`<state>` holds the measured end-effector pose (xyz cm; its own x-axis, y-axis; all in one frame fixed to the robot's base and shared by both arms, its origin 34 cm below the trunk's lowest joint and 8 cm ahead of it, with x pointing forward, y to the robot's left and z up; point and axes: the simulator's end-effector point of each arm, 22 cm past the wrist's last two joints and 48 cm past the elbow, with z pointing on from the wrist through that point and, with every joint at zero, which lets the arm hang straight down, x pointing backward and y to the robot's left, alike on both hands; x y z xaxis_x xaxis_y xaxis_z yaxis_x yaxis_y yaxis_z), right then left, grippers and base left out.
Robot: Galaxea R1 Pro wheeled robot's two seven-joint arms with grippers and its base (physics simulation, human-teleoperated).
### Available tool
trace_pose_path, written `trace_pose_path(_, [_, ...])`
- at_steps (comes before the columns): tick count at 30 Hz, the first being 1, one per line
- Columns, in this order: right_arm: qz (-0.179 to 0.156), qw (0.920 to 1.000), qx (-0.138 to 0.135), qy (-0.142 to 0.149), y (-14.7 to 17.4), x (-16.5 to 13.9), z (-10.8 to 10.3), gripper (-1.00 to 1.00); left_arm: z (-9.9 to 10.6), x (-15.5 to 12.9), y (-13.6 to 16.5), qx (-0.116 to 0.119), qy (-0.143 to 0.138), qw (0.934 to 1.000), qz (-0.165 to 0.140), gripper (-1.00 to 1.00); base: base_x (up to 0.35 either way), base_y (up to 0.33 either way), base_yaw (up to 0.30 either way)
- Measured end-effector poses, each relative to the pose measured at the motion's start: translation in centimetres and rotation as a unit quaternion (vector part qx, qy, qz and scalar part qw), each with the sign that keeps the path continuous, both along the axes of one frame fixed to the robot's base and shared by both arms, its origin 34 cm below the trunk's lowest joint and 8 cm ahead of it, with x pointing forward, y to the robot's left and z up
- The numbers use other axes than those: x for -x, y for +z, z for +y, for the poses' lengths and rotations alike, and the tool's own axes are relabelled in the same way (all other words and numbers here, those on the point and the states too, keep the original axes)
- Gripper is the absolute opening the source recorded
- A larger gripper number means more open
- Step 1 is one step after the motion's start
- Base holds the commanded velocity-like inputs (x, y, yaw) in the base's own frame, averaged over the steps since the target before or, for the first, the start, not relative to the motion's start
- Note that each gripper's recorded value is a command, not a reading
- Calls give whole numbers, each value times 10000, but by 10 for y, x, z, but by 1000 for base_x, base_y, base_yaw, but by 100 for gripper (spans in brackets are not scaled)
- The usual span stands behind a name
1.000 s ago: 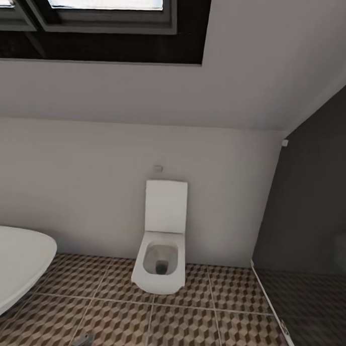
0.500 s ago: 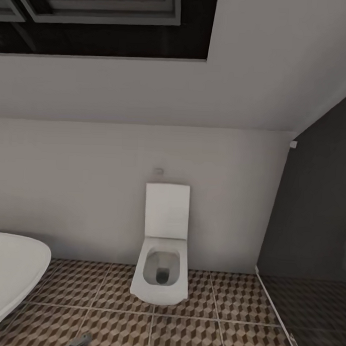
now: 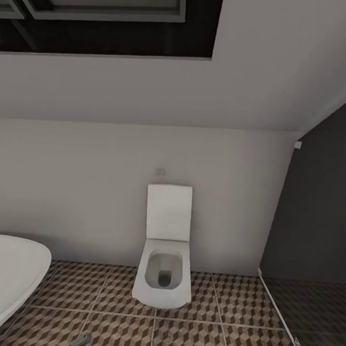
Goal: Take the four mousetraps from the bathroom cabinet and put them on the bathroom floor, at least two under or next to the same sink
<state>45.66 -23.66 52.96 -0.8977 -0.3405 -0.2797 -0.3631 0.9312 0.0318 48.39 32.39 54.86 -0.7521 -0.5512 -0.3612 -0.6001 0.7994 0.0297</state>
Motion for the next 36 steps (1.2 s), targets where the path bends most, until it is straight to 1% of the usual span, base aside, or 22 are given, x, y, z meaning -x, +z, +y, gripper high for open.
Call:
trace_pose_path(3, [10,10000,6,-9,0,0,-2,-100,0,-1,0,-15,-37,10000,-14,-100,0,0,0])
trace_pose_path(4, [25,10000,31,-47,0,1,-10,-100,0,-3,1,-19,-75,10000,-41,-100,0,0,0])
trace_pose_path(7, [39,9993,132,-353,1,0,-45,-100,0,-6,2,-22,-120,9999,-79,-100,0,0,0])
trace_pose_path(8, [23,9984,184,-528,2,-1,-62,-100,2,-7,3,-32,-131,9999,-97,-100,0,0,0])
trace_pose_path(9, [6,9978,208,-630,3,-2,-72,-100,5,-9,4,-44,-131,9998,-112,-100,0,0,0])
trace_pose_path(10, [-41,9966,257,-785,6,-5,-88,-100,14,-13,7,-83,-128,9997,-170,-100,0,0,0])
trace_pose_path(11, [-76,9958,285,-862,8,-8,-97,-100,21,-17,9,-107,-120,9996,-219,-100,0,0,0])
trace_pose_path(12, [-168,9946,341,-969,13,-15,-111,-100,34,-29,17,-169,-121,9991,-361,-100,0,0,0])
trace_pose_path(15, [-401,9915,508,-1128,26,-35,-134,-100,66,-62,43,-301,-134,9968,-734,-100,0,0,0])
trace_pose_path(16, [-527,9894,627,-1199,34,-48,-144,-100,77,-78,58,-321,-190,9955,-866,-100,0,0,0])
trace_pose_path(18, [-722,9844,809,-1386,48,-67,-158,-100,82,-101,79,-253,-329,9942,-992,-100,0,0,0])
trace_pose_path(20, [-917,9776,921,-1658,63,-86,-168,-100,78,-124,103,-151,-523,9923,-1117,-100,0,0,0])
trace_pose_path(21, [-1037,9709,996,-1914,74,-97,-175,-100,71,-145,128,-69,-701,9893,-1275,-100,0,0,0])
trace_pose_path(22, [-1119,9661,1022,-2091,82,-105,-179,-100,65,-167,157,-48,-867,9847,-1513,-100,0,0,0])
trace_pose_path(24, [-1229,9625,1009,-2197,92,-118,-179,-100,63,-179,176,-122,-998,9814,-1635,-100,0,0,0])
trace_pose_path(25, [-1402,9593,957,-2259,107,-138,-177,-100,65,-184,185,-266,-1133,9792,-1664,-100,0,0,0])
trace_pose_path(26, [-1463,9579,933,-2288,112,-145,-177,-100,66,-185,186,-323,-1180,9788,-1644,-100,0,0,0])
trace_pose_path(28, [-1687,9515,839,-2432,128,-165,-178,-100,65,-182,181,-484,-1348,9780,-1520,-100,0,0,0])
trace_pose_path(30, [-1860,9443,805,-2594,140,-178,-182,-100,51,-185,179,-551,-1571,9750,-1475,-100,0,0,0])
trace_pose_path(32, [-2037,9374,801,-2708,154,-192,-186,-100,33,-191,181,-657,-1825,9698,-1481,-100,0,0,0])
trace_pose_path(33, [-2132,9350,765,-2728,160,-200,-181,-100,28,-192,182,-731,-1927,9674,-1473,-100,0,0,0])
trace_pose_path(36, [-2313,9300,755,-2756,166,-209,-173,-100,24,-193,183,-809,-2029,9651,-1445,-100,0,0,0])
